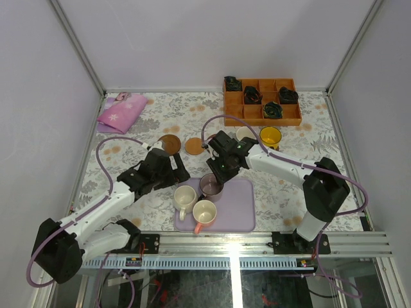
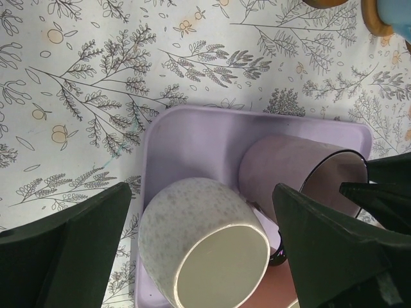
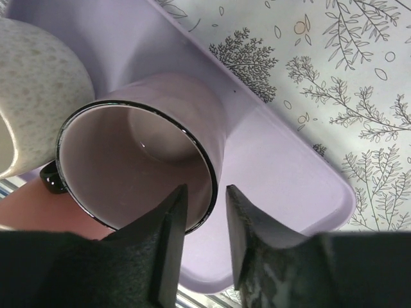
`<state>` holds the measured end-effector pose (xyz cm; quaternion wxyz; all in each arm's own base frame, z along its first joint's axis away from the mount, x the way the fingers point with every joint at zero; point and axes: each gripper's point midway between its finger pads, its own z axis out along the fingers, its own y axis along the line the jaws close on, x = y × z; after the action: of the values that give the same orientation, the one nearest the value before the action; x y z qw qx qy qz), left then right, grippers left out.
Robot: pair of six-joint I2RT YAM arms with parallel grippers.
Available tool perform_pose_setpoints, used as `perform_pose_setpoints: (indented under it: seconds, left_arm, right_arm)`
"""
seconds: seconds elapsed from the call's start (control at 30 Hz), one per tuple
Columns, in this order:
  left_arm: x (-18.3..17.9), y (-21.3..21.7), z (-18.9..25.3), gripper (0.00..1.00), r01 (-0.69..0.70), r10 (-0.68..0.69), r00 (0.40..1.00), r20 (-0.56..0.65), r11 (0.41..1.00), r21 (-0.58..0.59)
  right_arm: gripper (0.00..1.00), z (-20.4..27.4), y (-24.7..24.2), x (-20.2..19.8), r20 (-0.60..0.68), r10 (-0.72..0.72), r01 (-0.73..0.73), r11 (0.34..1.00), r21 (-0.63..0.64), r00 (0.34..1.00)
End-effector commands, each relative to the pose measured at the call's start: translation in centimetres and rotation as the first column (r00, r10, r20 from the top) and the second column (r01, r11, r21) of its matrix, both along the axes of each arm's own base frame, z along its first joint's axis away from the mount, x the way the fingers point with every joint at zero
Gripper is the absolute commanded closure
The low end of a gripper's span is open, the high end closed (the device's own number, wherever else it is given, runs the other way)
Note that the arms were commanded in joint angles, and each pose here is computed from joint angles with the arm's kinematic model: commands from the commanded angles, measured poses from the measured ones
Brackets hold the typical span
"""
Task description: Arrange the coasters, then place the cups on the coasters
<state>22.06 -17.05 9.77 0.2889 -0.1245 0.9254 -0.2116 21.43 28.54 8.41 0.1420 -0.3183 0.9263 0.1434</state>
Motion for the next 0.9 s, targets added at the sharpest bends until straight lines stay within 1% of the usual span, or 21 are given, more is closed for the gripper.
perform_pose_setpoints:
  seconds: [0.0, 0.07, 0.17, 0.4, 0.47, 0.63, 0.77, 0.87]
  left_arm:
    - [1.4, -0.6, 1.2, 0.09, -0.009, 0.009, 0.999, 0.045, 1.0, -0.004]
    - [1.6, -0.7, 1.2, 0.09, -0.007, 0.007, 0.999, 0.047, 1.0, -0.003]
    - [1.9, -1.1, 1.0, 0.09, -0.001, 0.001, 0.999, 0.046, 1.0, -0.006]
    - [2.6, -1.5, 1.0, 0.08, 0.015, -0.015, 0.998, 0.055, 1.0, 0.005]
    - [2.8, -1.5, 1.0, 0.08, 0.018, -0.019, 0.998, 0.059, 1.0, 0.01]
    - [3.0, -1.7, 0.8, 0.08, 0.025, -0.026, 0.998, 0.061, 1.0, 0.018]
    - [3.3, -1.9, 0.6, 0.08, 0.037, -0.038, 0.997, 0.062, 0.999, 0.02]
    - [3.6, -2.2, 0.5, 0.08, 0.048, -0.05, 0.997, 0.063, 0.999, 0.025]
  right_arm:
    - [0.68, 0.6, -0.1, 0.7, 0.05, 0.014, -0.012, 0.999, -0.036, 0.999]
    - [0.74, 0.6, -0.5, 1.1, 0.072, 0.009, -0.005, 0.998, -0.061, 0.997]
    - [0.75, 0.7, -1.3, 1.9, 0.117, 0.013, -0.001, 0.995, -0.099, 0.993]
    - [0.75, 0.3, -2.6, 2.7, 0.189, 0.083, -0.053, 0.986, -0.156, 0.979]
    - [0.75, 0.8, -2.8, 2.9, 0.22, 0.111, -0.079, 0.985, -0.153, 0.969]
    - [0.75, 1.0, -4.0, 3.3, 0.27, 0.178, -0.124, 0.971, -0.205, 0.946]
    - [0.72, 1.3, -5.7, 3.9, 0.318, 0.229, -0.139, 0.949, -0.282, 0.92]
    - [0.65, 1.9, -6.7, 4.5, 0.36, 0.23, -0.111, 0.94, -0.323, 0.904]
